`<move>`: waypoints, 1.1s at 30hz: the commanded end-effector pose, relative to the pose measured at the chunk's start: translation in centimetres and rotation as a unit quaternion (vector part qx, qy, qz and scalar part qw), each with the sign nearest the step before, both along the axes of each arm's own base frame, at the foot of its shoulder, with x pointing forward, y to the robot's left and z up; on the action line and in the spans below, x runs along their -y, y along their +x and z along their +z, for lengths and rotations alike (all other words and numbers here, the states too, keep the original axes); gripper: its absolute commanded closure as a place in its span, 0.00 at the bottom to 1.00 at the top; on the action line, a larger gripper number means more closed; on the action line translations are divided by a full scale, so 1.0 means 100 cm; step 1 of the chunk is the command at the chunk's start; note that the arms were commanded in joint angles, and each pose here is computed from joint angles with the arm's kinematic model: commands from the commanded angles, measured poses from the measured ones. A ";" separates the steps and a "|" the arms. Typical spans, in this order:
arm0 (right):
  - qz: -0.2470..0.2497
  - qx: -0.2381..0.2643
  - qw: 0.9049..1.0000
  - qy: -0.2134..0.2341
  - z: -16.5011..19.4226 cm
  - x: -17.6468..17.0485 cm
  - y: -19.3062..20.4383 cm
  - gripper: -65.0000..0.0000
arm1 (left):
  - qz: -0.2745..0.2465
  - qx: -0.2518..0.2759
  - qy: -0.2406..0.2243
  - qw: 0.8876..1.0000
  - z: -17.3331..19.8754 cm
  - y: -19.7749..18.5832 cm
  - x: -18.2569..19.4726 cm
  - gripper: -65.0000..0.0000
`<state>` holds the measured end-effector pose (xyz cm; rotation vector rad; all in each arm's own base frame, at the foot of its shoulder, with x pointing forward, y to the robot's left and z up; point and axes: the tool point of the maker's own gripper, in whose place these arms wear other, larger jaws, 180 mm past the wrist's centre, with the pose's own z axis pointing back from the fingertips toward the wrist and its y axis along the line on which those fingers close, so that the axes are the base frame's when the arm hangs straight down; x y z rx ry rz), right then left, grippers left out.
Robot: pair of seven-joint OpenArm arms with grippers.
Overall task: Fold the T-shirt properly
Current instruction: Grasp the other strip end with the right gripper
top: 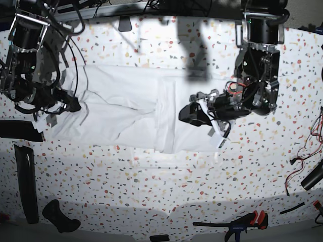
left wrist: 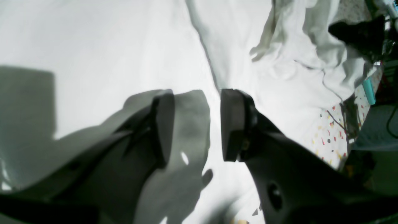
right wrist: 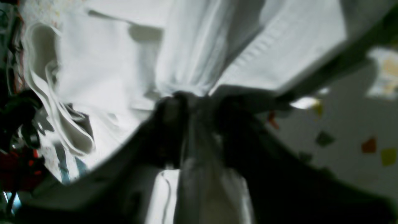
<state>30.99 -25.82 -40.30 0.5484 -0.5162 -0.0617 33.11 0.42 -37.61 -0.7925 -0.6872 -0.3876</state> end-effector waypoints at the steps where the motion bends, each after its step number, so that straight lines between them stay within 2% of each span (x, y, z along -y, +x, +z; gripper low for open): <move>1: 0.007 0.003 1.000 -0.007 0.006 0.003 0.003 0.93 | -0.001 0.025 -0.011 1.000 0.016 0.010 0.002 0.63; 3: 0.007 0.003 1.000 -0.007 0.006 0.003 0.003 1.00 | -0.001 0.025 -0.011 1.000 0.016 0.010 0.002 0.63; 13: 0.007 0.033 0.999 -0.009 0.025 0.004 0.024 1.00 | -0.001 0.025 -0.010 1.000 0.015 0.010 0.002 0.63; 20: 0.007 0.072 0.997 0.000 0.050 0.001 0.047 1.00 | -0.002 0.026 0.027 0.999 0.005 0.010 -0.004 0.63; 25: 0.011 0.112 0.993 0.031 0.073 -0.009 0.057 1.00 | 0.008 0.037 0.029 0.999 0.003 0.011 -0.006 0.63; 28: 0.021 0.137 0.990 0.022 0.088 -0.012 0.061 1.00 | 0.012 0.039 0.061 0.997 -0.010 0.007 -0.013 0.63; 33: 0.044 0.190 0.981 -0.001 0.121 -0.024 0.069 1.00 | 0.019 0.033 0.056 0.998 -0.019 -0.004 -0.012 0.63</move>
